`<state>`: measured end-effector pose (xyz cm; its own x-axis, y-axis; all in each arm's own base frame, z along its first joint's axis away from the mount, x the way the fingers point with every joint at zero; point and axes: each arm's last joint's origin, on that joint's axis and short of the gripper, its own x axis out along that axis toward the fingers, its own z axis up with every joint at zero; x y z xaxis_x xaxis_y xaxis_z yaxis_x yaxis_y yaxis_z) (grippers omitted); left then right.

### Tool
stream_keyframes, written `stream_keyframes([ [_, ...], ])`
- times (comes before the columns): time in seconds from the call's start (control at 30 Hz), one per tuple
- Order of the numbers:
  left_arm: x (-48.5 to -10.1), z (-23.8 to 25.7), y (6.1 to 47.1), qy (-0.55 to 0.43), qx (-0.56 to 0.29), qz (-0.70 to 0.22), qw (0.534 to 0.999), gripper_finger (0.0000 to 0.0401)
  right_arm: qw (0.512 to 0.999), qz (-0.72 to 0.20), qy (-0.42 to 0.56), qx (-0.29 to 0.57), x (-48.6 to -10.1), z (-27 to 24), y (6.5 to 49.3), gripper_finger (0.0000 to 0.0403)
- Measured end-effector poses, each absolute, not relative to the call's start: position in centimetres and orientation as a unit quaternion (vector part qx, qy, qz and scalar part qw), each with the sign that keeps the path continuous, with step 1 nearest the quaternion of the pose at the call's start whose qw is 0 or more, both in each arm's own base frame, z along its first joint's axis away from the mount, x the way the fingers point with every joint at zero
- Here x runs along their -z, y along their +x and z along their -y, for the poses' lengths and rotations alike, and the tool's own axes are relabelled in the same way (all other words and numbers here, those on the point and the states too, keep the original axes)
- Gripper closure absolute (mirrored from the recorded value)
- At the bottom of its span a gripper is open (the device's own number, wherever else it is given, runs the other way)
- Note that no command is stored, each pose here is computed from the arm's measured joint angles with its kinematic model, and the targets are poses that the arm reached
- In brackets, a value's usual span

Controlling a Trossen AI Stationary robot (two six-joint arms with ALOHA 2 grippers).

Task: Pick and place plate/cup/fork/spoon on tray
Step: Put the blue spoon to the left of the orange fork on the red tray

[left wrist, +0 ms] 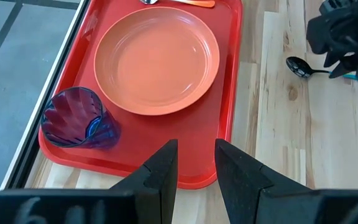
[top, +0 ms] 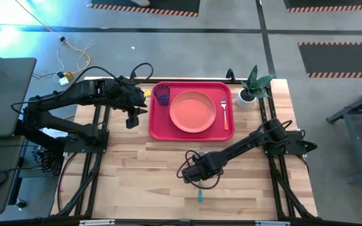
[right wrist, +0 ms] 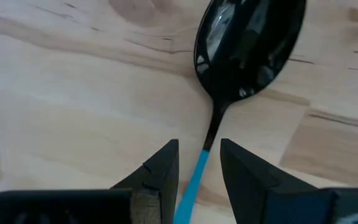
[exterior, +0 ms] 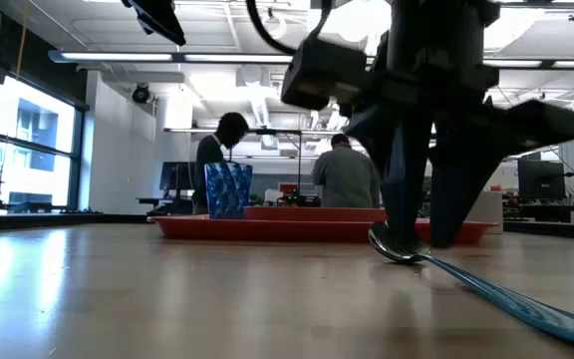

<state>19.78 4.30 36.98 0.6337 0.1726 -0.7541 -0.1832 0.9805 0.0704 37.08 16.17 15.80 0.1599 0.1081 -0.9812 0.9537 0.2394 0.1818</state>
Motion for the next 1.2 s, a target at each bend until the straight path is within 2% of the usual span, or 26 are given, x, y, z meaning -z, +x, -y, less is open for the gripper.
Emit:
stream_keyframes([
  [0.4, -37.0, -4.3, 19.8, -0.006, -0.098, -0.416, 0.904, 0.0304, 0.559, -0.544, 0.496, 0.381, -14.1, -16.3, 37.4, 0.0297],
  [0.7, -37.0, -4.3, 19.8, -0.006, -0.098, -0.416, 0.904, 0.0304, 0.561, -0.550, 0.485, 0.383, -14.0, -16.3, 37.2, 0.0395],
  [1.0, -37.0, -4.3, 19.8, -0.006, -0.098, -0.417, 0.904, 0.0304, 0.574, -0.556, 0.466, 0.380, -14.6, -16.3, 37.4, 0.0398],
  [1.2, -37.0, -4.3, 19.8, -0.006, -0.098, -0.417, 0.904, 0.0304, 0.603, -0.548, 0.440, 0.377, -16.5, -16.0, 38.2, 0.0400],
])
